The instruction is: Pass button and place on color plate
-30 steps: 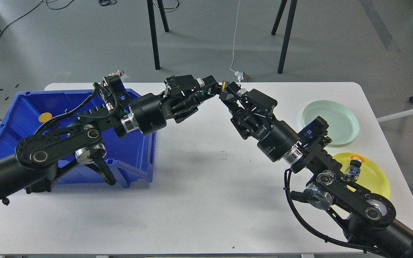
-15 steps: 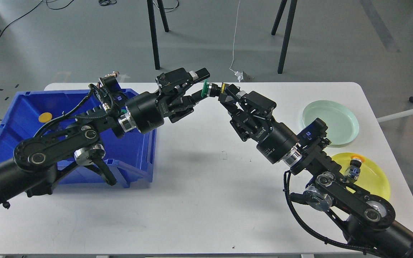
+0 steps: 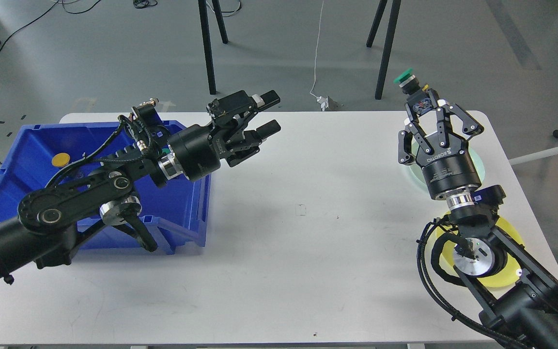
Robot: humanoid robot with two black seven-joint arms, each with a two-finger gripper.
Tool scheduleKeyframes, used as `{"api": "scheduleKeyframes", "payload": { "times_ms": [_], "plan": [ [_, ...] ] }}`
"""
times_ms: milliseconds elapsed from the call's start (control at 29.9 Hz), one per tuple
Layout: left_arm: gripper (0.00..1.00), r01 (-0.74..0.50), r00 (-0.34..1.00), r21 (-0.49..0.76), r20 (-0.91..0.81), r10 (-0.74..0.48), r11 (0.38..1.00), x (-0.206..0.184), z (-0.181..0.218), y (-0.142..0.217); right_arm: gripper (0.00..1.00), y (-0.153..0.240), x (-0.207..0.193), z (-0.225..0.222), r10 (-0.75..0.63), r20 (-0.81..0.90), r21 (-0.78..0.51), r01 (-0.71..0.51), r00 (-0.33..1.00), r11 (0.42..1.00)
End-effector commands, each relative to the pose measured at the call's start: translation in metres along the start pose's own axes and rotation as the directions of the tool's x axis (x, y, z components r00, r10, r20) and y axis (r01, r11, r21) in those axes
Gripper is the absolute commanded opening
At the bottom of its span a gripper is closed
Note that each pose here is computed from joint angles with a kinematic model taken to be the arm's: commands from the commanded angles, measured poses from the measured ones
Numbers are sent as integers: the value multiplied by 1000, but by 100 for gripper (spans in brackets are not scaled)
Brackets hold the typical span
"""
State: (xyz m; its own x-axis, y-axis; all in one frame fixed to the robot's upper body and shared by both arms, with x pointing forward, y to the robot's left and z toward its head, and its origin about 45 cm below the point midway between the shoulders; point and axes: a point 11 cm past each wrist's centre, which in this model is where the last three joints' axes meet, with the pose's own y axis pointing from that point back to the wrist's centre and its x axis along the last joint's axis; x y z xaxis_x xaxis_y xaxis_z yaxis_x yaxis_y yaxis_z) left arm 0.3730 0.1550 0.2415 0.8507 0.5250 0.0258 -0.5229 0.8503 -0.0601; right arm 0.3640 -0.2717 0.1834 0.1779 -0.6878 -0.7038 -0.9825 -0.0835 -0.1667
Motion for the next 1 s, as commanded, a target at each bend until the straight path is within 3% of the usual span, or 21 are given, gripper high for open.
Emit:
{"api": "scheduleKeyframes", "payload": {
  "times_ms": [0,167,368,568,802,969],
  "plan": [
    [77,1,1000,0,-1,-1,1000,0,0,0,0,6,46,-1,183,14,8,-184,983,983],
    [77,1,1000,0,-1,-1,1000,0,0,0,0,-3,90,-6,425,-99,-5,-428,900,904],
    [77,-1,1000,1,-1,1,1000,0,-1,0,0,-18,111,-11,552,-221,-14,-568,804,823],
    [77,-1,1000,1,-1,1,1000,0,-1,0,0,-24,121,-5,564,-343,-48,-613,751,789],
    [77,-4,1000,1,0,4,1000,0,-1,0,1,-20,125,12,571,-373,-90,-641,731,762],
    [77,-4,1000,1,0,4,1000,0,-1,0,14,-19,125,14,569,-370,-103,-642,734,760]
  ]
}}
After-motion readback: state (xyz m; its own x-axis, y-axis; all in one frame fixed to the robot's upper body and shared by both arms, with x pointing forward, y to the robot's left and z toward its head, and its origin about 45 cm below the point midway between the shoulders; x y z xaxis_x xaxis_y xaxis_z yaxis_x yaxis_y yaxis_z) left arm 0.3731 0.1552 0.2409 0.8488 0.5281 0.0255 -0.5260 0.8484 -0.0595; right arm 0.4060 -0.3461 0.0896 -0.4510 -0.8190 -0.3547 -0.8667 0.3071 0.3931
